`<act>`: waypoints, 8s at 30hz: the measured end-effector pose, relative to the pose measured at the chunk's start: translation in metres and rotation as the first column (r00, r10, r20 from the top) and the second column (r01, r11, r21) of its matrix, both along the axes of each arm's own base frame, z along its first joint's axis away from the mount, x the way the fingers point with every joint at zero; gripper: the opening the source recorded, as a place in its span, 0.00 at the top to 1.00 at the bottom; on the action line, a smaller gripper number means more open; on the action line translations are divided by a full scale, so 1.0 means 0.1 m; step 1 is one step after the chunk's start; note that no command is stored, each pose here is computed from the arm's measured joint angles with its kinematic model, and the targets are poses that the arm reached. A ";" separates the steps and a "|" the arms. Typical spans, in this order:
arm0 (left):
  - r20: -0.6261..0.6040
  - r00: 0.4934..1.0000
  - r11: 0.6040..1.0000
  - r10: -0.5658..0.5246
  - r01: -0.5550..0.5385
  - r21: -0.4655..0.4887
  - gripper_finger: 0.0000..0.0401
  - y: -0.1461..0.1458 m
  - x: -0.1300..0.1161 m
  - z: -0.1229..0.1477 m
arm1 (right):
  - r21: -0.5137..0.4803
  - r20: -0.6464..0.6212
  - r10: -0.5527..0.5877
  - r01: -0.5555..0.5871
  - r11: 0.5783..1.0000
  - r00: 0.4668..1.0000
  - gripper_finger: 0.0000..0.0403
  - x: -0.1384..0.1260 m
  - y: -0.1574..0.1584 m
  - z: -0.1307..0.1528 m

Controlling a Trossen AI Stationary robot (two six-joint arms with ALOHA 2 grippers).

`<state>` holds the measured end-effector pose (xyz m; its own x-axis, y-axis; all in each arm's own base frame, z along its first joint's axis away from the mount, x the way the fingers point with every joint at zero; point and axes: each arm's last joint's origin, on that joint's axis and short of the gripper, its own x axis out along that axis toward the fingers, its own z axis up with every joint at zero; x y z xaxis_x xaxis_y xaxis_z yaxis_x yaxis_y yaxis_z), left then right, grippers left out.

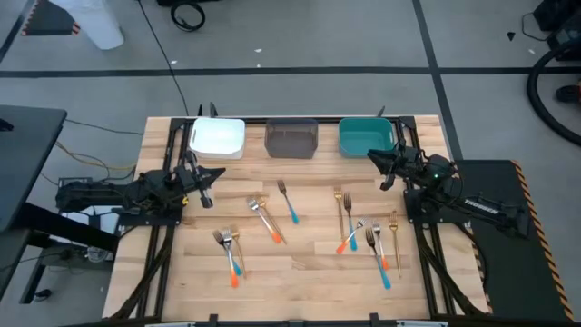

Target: Sort silverware by color (type)

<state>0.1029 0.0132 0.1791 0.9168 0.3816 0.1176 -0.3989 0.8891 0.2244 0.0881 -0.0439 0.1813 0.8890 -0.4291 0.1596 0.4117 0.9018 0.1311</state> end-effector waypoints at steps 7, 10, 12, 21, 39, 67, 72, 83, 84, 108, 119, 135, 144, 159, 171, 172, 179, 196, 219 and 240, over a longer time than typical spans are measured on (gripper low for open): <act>0.000 1.000 1.000 0.000 0.000 0.000 0.98 0.00 0.00 0.00 | 0.000 -0.001 0.000 0.000 1.000 1.000 0.83 0.00 0.00 0.00; 0.000 1.000 1.000 0.000 0.000 0.000 0.98 0.00 0.00 0.00 | 0.000 0.000 0.000 0.000 1.000 1.000 0.83 0.00 0.00 0.00; 0.000 1.000 1.000 0.000 0.000 0.000 0.98 0.00 0.00 0.00 | 0.000 0.000 0.000 0.000 1.000 1.000 0.83 0.00 0.00 0.00; 0.000 1.000 1.000 0.000 0.000 0.000 0.98 0.00 0.00 0.00 | 0.000 0.000 0.000 0.000 1.000 1.000 0.83 0.00 0.00 0.00; 0.031 0.999 0.998 -0.007 0.009 -0.056 0.98 0.00 0.00 0.01 | 0.000 0.000 0.000 0.000 1.000 1.000 0.83 0.00 0.00 0.00; 0.384 0.921 0.926 -0.061 0.196 -0.324 0.98 -0.01 -0.04 0.22 | 0.222 0.263 0.031 -0.092 0.971 0.964 0.83 -0.03 0.01 0.12; 0.261 0.964 0.947 -0.056 0.134 -0.293 0.98 0.00 -0.02 0.35 | 0.221 0.275 0.044 -0.108 0.969 0.960 0.83 -0.03 0.02 0.13; 0.098 0.995 0.952 -0.021 0.050 -0.301 0.95 0.04 0.14 0.55 | 0.250 0.237 0.244 -0.301 0.920 0.941 0.83 0.03 0.08 0.10; 0.094 0.995 0.952 -0.016 0.044 -0.302 0.93 0.05 0.16 0.56 | 0.260 0.224 0.247 -0.302 0.917 0.943 0.83 0.05 0.08 0.09; 0.056 0.996 0.957 0.070 -0.051 -0.287 0.73 0.10 0.39 0.76 | 0.553 -0.328 0.179 0.035 0.832 0.928 0.85 0.53 0.06 0.30; 0.076 0.995 0.957 0.070 -0.046 -0.286 0.73 0.11 0.41 0.78 | 0.680 -0.538 0.312 0.185 0.710 0.783 0.85 0.87 0.34 0.54; 0.060 0.995 0.982 0.074 -0.063 -0.176 0.73 0.11 0.40 0.81 | 0.726 -0.686 0.544 0.494 0.479 0.482 0.82 1.16 1.07 0.39; 0.109 0.991 0.993 0.080 -0.069 -0.096 0.73 0.10 0.39 0.89 | 0.570 -0.774 0.546 0.729 0.379 0.321 0.64 0.98 1.35 0.22; 0.146 0.986 0.994 0.079 -0.067 -0.087 0.73 0.10 0.38 0.93 | 0.386 -0.837 0.522 0.851 0.355 0.162 0.65 0.78 1.40 0.04; 0.145 0.986 0.994 0.079 -0.067 -0.088 0.73 0.10 0.38 0.92 | 0.376 -0.808 0.563 0.889 0.260 0.177 0.67 0.55 1.37 -0.28; 0.144 0.986 0.994 0.079 -0.067 -0.088 0.73 0.10 0.39 0.92 | 0.375 -0.807 0.562 0.891 0.256 0.179 0.67 0.54 1.36 -0.29; 0.145 0.986 0.994 0.079 -0.067 -0.088 0.73 0.10 0.39 0.92 | 0.343 -0.825 0.540 0.906 0.247 0.165 0.68 0.48 1.32 -0.39; 0.144 0.986 0.994 0.079 -0.067 -0.088 0.73 0.10 0.39 0.92 | 0.409 -0.835 0.500 0.868 0.280 0.232 0.87 0.46 1.27 -0.55; 0.121 0.990 0.984 0.073 -0.052 -0.173 0.73 0.11 0.40 0.88 | 0.463 -0.880 0.373 0.702 0.540 0.293 0.96 0.88 1.20 0.15; -0.105 0.991 0.988 0.081 -0.094 -0.126 0.76 0.12 0.50 0.92 | 0.308 -0.886 0.168 0.280 0.909 0.431 0.95 1.45 0.03 0.55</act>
<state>0.1532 0.0249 0.2715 0.8840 0.4667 -0.0286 -0.4577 0.8762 0.1512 0.2327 -0.0413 0.2362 0.3999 -0.3018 -0.8655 0.5429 0.8388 -0.0416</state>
